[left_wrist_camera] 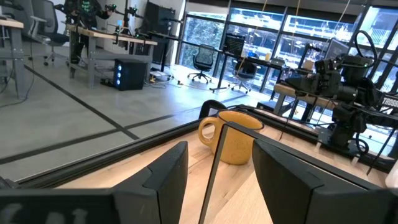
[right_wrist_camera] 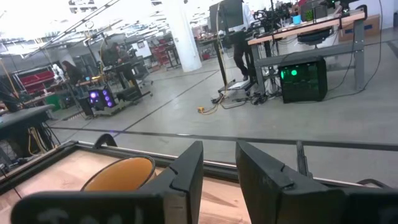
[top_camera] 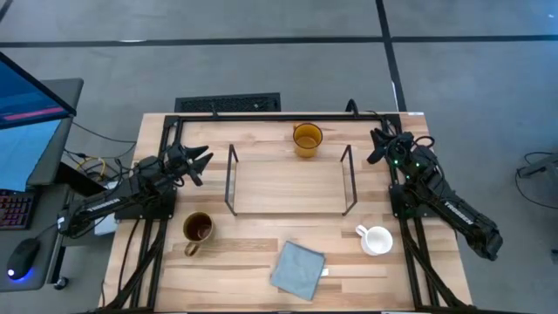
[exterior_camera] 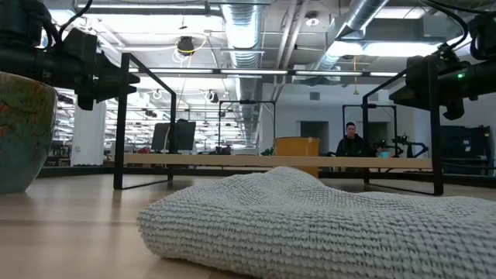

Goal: Stack small to large cups/mugs on shelf

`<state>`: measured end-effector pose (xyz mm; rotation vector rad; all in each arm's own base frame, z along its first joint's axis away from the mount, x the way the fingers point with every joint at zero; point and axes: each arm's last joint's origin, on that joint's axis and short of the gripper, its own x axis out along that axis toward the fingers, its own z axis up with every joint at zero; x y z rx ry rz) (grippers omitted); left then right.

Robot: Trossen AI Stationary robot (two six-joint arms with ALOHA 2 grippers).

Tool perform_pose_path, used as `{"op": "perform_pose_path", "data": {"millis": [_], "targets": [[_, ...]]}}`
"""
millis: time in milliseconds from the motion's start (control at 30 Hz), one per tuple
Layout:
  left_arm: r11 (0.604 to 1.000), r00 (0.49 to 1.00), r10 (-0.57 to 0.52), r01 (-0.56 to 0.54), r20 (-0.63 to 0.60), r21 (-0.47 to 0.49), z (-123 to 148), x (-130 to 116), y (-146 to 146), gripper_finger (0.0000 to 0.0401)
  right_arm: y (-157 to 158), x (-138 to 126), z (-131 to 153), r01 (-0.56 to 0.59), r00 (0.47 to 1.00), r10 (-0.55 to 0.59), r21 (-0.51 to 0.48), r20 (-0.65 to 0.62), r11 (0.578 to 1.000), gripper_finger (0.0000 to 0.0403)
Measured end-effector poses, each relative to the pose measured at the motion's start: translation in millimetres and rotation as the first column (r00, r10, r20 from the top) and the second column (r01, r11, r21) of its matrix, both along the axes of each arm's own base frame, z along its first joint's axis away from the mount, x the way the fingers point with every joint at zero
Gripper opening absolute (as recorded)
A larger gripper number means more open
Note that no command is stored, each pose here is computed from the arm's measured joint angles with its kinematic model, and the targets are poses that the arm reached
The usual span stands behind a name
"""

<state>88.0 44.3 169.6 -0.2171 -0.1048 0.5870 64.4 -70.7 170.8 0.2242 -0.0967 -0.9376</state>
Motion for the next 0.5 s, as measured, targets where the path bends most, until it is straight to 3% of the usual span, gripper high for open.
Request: {"op": "perform_pose_path", "data": {"millis": [500], "targets": [[1.0,1.0,0.01,-0.01,0.006,0.001,0.6,-0.2,0.2,0.0171,0.0,0.0,0.0,0.0,1.0,0.0,0.0,0.0,1.0,0.0118]]}}
